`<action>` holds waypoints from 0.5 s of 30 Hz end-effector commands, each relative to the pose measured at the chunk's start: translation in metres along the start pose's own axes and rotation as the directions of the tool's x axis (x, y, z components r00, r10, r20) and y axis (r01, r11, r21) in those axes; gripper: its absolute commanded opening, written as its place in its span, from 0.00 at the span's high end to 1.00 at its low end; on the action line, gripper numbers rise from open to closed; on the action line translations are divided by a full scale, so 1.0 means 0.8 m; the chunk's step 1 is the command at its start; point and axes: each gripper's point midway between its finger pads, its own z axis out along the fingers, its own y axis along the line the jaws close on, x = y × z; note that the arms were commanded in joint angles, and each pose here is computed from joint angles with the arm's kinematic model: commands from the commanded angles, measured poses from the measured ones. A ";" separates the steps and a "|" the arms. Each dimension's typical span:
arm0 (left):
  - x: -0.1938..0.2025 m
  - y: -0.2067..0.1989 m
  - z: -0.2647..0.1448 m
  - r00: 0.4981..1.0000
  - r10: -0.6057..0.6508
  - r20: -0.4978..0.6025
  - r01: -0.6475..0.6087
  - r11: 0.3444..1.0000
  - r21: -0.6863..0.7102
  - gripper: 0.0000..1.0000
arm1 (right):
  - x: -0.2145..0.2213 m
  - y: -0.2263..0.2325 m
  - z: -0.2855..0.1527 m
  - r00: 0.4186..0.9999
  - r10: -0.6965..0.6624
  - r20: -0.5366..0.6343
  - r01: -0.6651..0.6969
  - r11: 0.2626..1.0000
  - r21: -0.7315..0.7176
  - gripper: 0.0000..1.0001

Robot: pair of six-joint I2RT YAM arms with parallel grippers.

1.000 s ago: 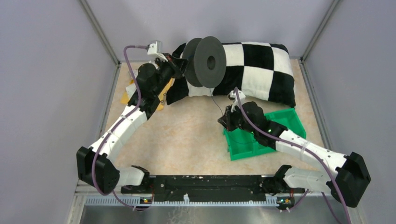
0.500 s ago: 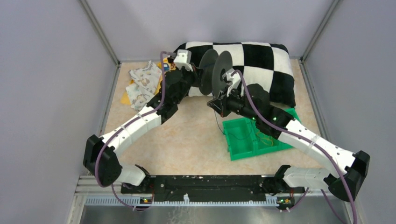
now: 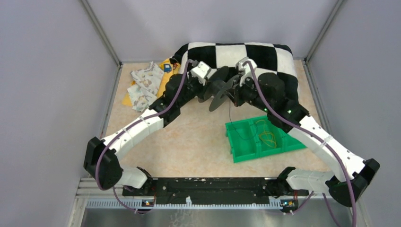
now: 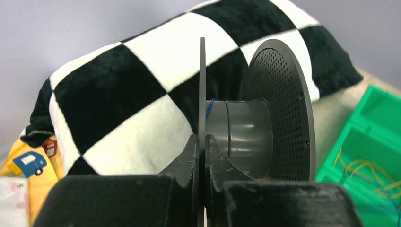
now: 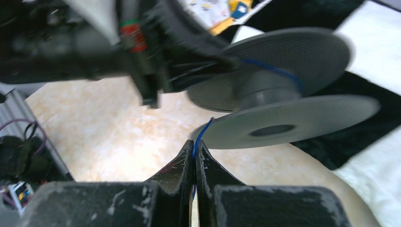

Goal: Wrap the cables

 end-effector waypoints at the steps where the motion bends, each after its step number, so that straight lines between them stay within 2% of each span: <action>1: -0.050 -0.031 -0.027 0.979 0.150 0.137 -0.171 0.973 0.158 1.00 | -0.047 -0.034 -0.031 0.987 0.024 0.157 -0.036 0.997 0.074 1.00; 6: -0.055 -0.054 -0.047 0.969 0.194 0.151 -0.229 0.937 0.265 1.00 | -0.037 -0.072 -0.037 0.987 0.041 0.157 -0.067 0.984 0.163 1.00; 10: -0.066 -0.064 -0.065 0.956 0.225 0.187 -0.275 0.908 0.316 1.00 | -0.010 -0.110 -0.041 0.994 0.029 0.103 -0.058 0.955 0.291 0.99; 15: -0.081 -0.072 -0.088 0.951 0.227 0.210 -0.295 0.868 0.399 1.00 | 0.020 -0.146 -0.051 0.997 0.045 0.062 -0.065 0.923 0.379 0.87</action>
